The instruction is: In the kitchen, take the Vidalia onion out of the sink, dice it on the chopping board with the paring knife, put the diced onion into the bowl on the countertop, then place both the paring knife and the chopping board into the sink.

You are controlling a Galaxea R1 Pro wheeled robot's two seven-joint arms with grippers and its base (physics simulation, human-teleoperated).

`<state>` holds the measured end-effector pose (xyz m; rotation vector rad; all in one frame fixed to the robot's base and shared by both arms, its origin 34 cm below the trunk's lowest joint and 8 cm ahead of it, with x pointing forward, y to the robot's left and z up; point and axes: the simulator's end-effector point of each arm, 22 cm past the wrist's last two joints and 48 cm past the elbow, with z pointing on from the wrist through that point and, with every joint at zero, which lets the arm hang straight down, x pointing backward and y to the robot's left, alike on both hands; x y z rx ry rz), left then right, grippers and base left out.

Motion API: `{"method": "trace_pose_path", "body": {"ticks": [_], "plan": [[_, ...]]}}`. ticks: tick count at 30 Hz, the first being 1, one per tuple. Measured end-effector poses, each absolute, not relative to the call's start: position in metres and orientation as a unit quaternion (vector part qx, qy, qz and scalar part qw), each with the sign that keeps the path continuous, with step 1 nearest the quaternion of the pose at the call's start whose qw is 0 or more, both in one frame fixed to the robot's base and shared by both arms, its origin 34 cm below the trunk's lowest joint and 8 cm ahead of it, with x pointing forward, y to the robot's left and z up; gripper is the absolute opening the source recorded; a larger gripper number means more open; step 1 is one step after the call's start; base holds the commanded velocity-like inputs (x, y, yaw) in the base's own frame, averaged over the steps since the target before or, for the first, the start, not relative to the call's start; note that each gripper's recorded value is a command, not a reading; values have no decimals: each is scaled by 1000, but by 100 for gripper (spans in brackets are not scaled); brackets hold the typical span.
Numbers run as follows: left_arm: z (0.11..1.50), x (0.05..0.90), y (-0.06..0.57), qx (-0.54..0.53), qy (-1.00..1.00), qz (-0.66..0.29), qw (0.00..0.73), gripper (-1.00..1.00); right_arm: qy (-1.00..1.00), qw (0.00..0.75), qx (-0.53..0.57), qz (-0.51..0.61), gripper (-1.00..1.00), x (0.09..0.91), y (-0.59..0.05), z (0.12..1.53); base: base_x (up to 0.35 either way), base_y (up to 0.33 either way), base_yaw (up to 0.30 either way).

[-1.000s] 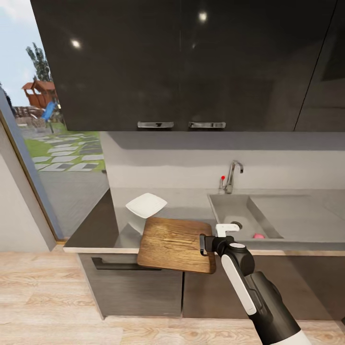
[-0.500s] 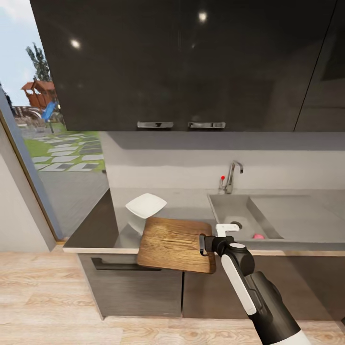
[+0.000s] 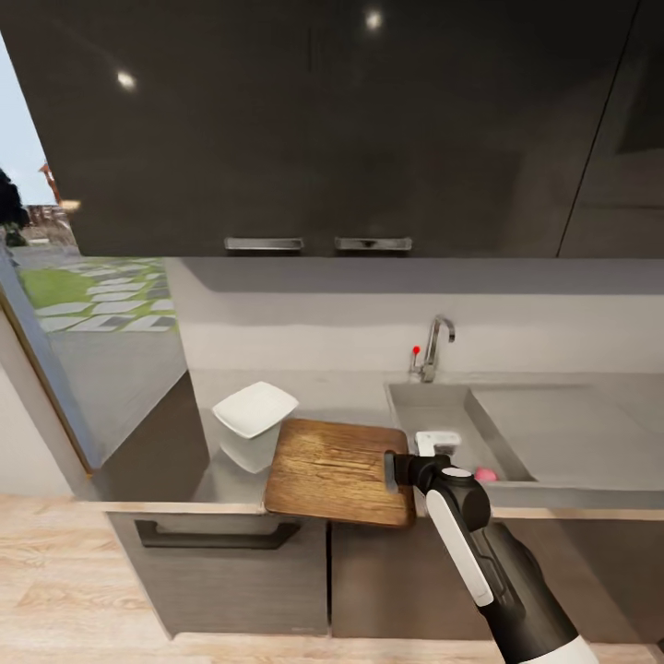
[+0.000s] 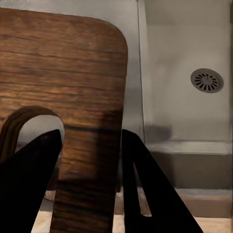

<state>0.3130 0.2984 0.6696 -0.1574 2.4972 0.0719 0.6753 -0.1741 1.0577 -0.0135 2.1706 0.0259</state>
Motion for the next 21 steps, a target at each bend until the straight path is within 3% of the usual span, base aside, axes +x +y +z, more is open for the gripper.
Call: {"method": "trace_pose_path", "body": {"ticks": [5, 16, 21], "plan": [[670, 313, 299, -60, 947, 27, 314, 100, 887, 462, -8, 9, -100, 674, -174, 1055, 151, -86, 0], [670, 313, 299, -60, 947, 27, 314, 100, 898, 440, -12, 7, -100, 669, -171, 1040, 23, -6, 0], [670, 313, 299, -60, 947, 28, 314, 100, 902, 432, -12, 4, -100, 668, -171, 1033, 254, 0, 0]]}}
